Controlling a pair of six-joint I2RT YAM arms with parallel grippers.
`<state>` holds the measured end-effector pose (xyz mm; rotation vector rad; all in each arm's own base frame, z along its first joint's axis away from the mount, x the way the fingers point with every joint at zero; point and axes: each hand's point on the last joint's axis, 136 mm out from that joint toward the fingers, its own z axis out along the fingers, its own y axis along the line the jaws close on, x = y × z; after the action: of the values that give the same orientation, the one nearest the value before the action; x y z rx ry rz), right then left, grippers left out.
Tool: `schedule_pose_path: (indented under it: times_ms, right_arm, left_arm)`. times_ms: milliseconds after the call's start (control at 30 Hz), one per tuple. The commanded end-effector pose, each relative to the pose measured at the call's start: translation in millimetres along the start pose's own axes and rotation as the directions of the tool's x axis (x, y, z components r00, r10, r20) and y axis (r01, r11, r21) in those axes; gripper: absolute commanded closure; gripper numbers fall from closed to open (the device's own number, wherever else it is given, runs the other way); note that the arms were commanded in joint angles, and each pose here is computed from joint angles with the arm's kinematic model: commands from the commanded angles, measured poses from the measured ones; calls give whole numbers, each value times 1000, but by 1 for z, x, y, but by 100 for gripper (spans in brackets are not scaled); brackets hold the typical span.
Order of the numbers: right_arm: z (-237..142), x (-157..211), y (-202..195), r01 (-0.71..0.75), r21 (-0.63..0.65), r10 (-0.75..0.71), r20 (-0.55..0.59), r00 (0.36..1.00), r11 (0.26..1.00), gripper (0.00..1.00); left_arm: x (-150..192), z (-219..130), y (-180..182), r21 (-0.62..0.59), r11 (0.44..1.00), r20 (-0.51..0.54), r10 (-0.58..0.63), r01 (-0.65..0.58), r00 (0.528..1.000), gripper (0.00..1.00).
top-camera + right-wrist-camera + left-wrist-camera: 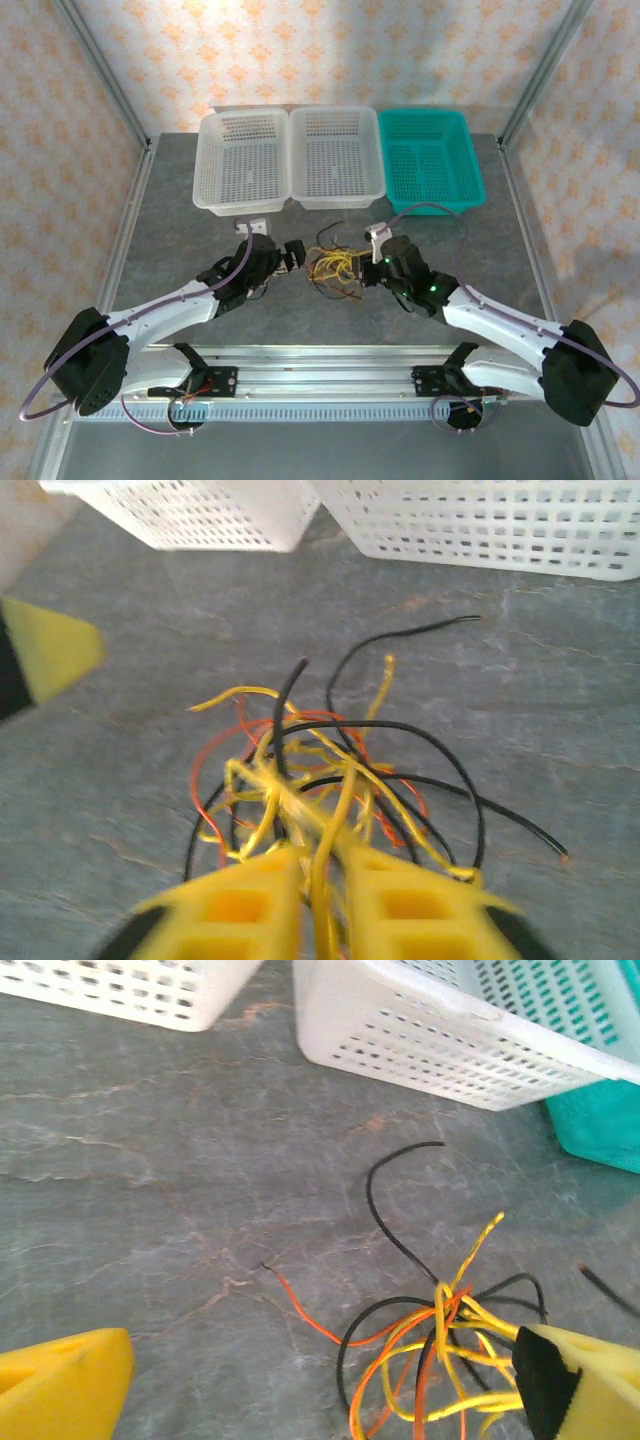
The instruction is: Untangle the cables
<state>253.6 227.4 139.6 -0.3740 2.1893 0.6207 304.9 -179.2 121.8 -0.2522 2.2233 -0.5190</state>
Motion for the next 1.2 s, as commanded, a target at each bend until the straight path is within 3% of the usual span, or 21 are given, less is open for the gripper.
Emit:
schedule_pose_path:
  times_ms: [0, 100, 200, 300, 433, 567, 667, 833, 1167]
  right_arm:
    - [-8, 6, -15, -49, 61, 47, 29, 998, 997, 60]
    - [-16, 10, -32, -102, 138, 95, 54, 994, 985, 45]
    - [-29, 9, -48, -139, 227, 123, 84, 989, 964, 38]
    - [-43, 0, -49, -145, 229, 120, 117, 986, 963, 36]
    - [-43, 0, -30, -93, 146, 87, 50, 995, 985, 40]
    - [-29, 15, -20, -88, 131, 101, -95, 990, 987, 58]
    - [-21, 30, -11, -112, 100, 130, -192, 973, 989, 58]
    - [-23, 64, -14, -144, 204, 204, -320, 925, 968, 58]
    - [-29, 108, -14, -221, 305, 326, -355, 876, 926, 65]
  left_arm:
    - [3, 5, -24, 111, 993, -27, 42, -39, 999, 1]
    - [9, 9, -39, 148, 986, -48, 79, -71, 996, 0]
    - [20, 15, -49, 154, 982, -73, 120, -108, 990, 1]
    - [32, 18, -58, 162, 977, -93, 153, -137, 984, 1]
    - [44, 18, -64, 175, 976, -105, 146, -127, 984, 0]
    - [54, 16, -59, 159, 980, -126, 138, -117, 982, 0]
    - [58, 7, -54, 139, 980, -122, 157, -140, 980, 1]
    - [62, -4, -41, 127, 985, -102, 131, -118, 986, 1]
    - [46, -1, -43, 207, 978, -81, -22, 38, 996, 1]
